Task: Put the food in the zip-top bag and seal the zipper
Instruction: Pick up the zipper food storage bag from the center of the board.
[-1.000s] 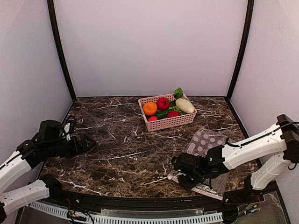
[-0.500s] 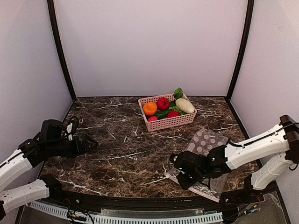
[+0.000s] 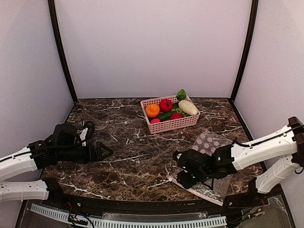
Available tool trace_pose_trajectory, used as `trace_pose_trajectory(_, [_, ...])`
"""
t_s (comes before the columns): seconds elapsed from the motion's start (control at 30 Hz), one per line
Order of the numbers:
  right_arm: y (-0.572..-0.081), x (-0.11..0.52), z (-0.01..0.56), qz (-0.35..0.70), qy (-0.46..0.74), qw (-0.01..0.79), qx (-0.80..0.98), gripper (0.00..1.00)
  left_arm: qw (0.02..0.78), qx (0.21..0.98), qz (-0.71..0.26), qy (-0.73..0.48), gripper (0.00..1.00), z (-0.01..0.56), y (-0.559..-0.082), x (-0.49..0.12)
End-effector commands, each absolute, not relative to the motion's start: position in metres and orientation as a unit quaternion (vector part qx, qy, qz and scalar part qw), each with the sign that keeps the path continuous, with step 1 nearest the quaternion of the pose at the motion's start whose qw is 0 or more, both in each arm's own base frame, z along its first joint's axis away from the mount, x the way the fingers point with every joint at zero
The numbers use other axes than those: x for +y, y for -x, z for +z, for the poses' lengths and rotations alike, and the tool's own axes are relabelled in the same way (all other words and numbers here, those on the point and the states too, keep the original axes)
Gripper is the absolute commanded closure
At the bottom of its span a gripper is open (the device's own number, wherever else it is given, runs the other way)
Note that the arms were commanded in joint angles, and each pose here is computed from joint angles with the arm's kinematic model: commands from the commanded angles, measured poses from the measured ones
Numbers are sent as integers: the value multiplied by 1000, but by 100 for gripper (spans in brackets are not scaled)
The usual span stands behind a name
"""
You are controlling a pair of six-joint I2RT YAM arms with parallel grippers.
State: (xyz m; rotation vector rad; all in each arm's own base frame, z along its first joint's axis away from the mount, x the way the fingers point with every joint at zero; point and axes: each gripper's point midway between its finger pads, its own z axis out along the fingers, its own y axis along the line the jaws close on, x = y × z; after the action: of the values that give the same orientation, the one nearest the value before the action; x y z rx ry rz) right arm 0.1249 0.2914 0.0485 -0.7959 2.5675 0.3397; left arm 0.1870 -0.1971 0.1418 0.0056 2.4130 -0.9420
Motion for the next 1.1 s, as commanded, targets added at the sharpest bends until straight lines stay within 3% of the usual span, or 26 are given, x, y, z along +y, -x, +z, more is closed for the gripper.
trace_pose_trajectory(0.0, [-136, 287, 48, 85, 273, 222, 932, 54, 284, 890, -357, 4, 0, 142, -193, -207])
trace_pose_trajectory(0.2, [-138, 291, 37, 66, 287, 213, 932, 43, 283, 890, -358, 2, 0, 141, -194, -210])
trace_pose_trajectory(0.5, [-139, 292, 18, 44, 300, 198, 932, 41, 284, 887, -365, 4, 0, 143, -191, -209])
trace_pose_trajectory(0.6, [-139, 287, 12, 35, 296, 194, 935, 47, 284, 886, -365, 4, 0, 143, -191, -209])
trace_pose_trajectory(1.07, [-142, 293, 7, 77, 272, 195, 939, 95, 277, 889, -364, 0, 0, 140, -190, -211])
